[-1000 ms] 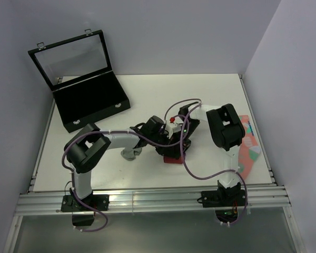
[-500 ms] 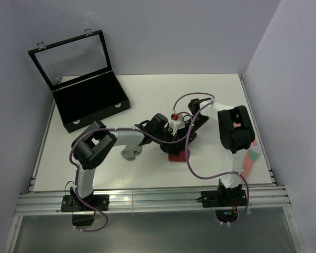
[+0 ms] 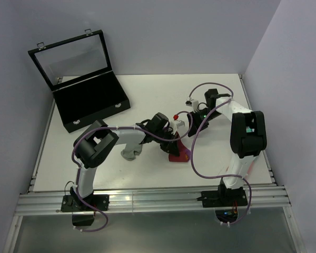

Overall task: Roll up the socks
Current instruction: Roll the sock at the center of the board.

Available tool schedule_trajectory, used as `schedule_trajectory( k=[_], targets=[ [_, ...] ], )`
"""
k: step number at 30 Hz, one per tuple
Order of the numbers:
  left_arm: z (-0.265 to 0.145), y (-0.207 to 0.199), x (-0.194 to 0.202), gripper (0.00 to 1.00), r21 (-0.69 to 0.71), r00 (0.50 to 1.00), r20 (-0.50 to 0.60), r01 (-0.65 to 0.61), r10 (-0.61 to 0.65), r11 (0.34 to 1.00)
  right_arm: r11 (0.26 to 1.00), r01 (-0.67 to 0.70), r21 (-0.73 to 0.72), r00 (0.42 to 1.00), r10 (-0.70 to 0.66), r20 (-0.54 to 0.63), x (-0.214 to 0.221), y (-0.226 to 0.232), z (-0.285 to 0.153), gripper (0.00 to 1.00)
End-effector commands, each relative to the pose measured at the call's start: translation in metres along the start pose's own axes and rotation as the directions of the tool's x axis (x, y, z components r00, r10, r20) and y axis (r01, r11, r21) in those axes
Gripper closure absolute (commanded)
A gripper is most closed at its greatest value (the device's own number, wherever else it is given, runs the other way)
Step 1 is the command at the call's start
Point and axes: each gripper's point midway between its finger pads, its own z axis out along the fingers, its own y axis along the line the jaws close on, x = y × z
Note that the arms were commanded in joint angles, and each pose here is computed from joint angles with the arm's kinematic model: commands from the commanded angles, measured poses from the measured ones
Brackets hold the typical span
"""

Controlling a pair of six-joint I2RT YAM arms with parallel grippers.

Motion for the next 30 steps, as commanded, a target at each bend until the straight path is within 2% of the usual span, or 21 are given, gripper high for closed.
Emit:
schedule_trajectory(
  k=[1,10,12,16,18,24,27,28,30],
  targets=[
    [-0.004,0.042,0.084,1.00,-0.193,0.951,-0.219,0.178,-0.219,0.965,0.991,0.016,0.131,0.996,-0.026,0.081,-0.022,-0.014,-0.015,0.49],
    [-0.016,0.058,0.078,1.00,-0.269,0.894,-0.220,0.329,-0.391,0.905,0.979,0.064,0.196,0.977,-0.102,0.186,-0.032,-0.016,-0.040,0.49],
    [-0.023,0.066,0.078,1.00,-0.290,0.863,-0.206,0.397,-0.462,0.871,0.970,0.119,0.210,0.964,-0.163,0.210,-0.036,-0.010,-0.047,0.49],
    [-0.027,0.066,0.068,1.00,-0.286,0.841,-0.215,0.432,-0.497,0.855,0.949,0.246,0.196,0.935,-0.286,0.211,-0.027,0.006,-0.051,0.49],
    [-0.028,0.067,0.075,1.00,-0.308,0.811,-0.243,0.456,-0.532,0.835,0.934,0.302,0.189,0.916,-0.340,0.215,-0.024,0.016,-0.055,0.49],
    [-0.028,0.071,0.067,1.00,-0.325,0.753,-0.263,0.519,-0.603,0.791,0.846,0.508,0.161,0.828,-0.531,0.179,-0.007,0.046,-0.041,0.49],
    [-0.025,0.072,0.066,1.00,-0.327,0.728,-0.279,0.542,-0.627,0.774,0.777,0.608,0.162,0.765,-0.628,0.145,0.006,0.060,-0.028,0.48],
    [-0.025,0.073,0.072,1.00,-0.344,0.704,-0.295,0.553,-0.646,0.759,0.737,0.659,0.150,0.727,-0.675,0.128,0.010,0.069,-0.021,0.48],
    [-0.024,0.074,0.070,1.00,-0.348,0.692,-0.303,0.560,-0.655,0.752,0.685,0.710,0.166,0.677,-0.728,0.110,0.018,0.076,-0.014,0.47]
  ],
)
